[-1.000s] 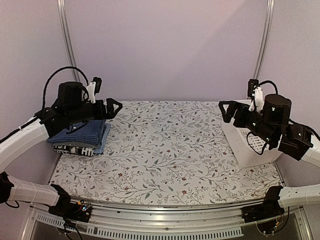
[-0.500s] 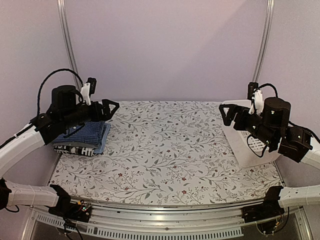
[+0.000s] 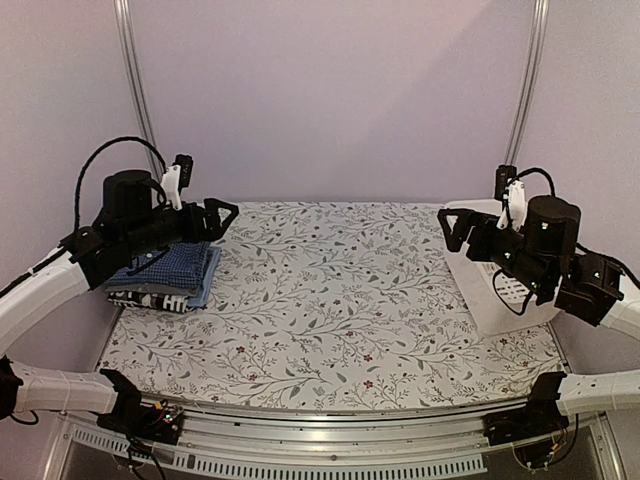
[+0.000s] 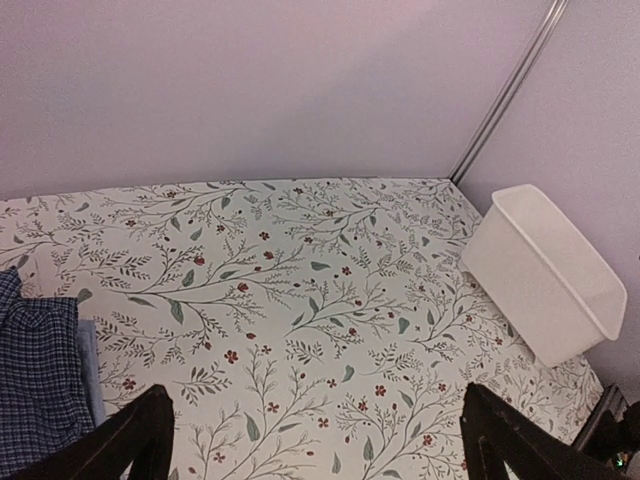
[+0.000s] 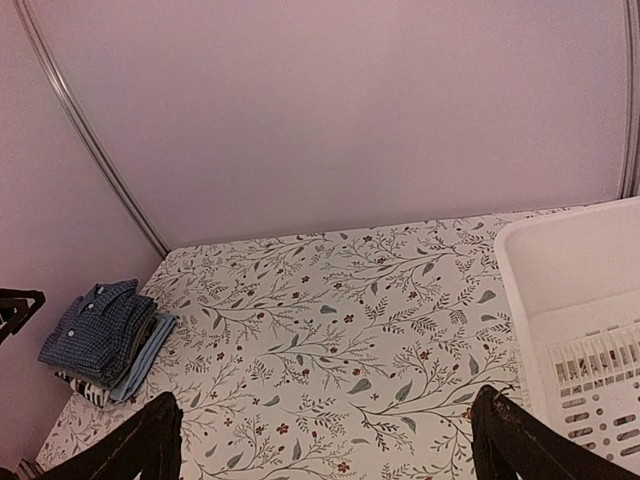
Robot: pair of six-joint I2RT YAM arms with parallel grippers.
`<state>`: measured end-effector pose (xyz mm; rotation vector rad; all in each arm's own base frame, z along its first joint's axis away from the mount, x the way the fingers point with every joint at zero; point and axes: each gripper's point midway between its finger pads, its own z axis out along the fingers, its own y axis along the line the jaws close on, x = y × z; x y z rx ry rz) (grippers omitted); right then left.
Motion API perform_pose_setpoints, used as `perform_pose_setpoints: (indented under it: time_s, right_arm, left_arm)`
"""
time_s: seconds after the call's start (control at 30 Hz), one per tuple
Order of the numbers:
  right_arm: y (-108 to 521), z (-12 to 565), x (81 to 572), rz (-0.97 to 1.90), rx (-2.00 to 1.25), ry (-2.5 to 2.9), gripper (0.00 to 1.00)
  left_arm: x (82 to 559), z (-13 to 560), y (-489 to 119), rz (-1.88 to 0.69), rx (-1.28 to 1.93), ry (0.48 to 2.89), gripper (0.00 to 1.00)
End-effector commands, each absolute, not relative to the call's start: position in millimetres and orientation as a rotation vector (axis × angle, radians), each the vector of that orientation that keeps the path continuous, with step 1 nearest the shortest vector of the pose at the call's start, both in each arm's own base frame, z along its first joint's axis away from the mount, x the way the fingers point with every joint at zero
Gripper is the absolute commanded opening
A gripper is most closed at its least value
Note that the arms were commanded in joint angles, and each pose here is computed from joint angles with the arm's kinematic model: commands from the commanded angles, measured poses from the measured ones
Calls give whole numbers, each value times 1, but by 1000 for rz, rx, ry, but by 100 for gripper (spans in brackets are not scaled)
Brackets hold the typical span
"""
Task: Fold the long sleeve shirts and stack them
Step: Reset both arms
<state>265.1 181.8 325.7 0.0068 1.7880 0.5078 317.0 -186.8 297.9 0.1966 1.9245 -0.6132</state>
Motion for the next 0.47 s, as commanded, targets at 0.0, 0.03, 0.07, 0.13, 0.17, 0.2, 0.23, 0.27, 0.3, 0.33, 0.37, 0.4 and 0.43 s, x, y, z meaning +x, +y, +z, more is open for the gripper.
perform_pose_setpoints:
  time_s: [0.0,0.03,0.07,0.13,0.17,0.2,0.23,0.27,0.3,0.33,0.37,0.4,0.43]
  right_arm:
    - [177,328,266,496,28,1763,99]
    - [176,328,266,495,29,1762,99]
    - [176,329,266,496,30,1761,99]
    - [175,329,266,496,30,1758,99]
    - [176,329,266,497,29,1758,99]
    - [176,328,265,498,29,1758,99]
    - [175,328,266,497,30,1759,99]
    - [176,328,265,496,27,1759,99]
    - [175,328,266,494,29,1759,99]
    - [175,328,266,493,30,1759,99]
    - [175,328,266,491,29,1760,99]
    - [175,328,266,493,30,1759,99]
    - [175,328,265,494,30,1756,99]
  left_arm:
    - [315,308,-188,-614,214,1876,100]
    - [315,308,-188,-614,215,1877,100]
    - [315,308,-188,-615,215,1877,100]
    - [315,307,-187,-614,214,1877,100]
    - [315,307,-187,-614,214,1877,100]
    - [315,306,-187,-613,215,1879,100]
    - [315,306,-187,-612,214,1881,100]
    - [315,306,-188,-615,215,1881,100]
    - [315,305,-188,-616,214,1881,100]
    - [315,305,-188,-615,214,1882,100]
    - [315,305,-188,-615,214,1881,100]
    - [315,305,-188,-615,215,1881,100]
    - [315,306,-188,-616,217,1878,100]
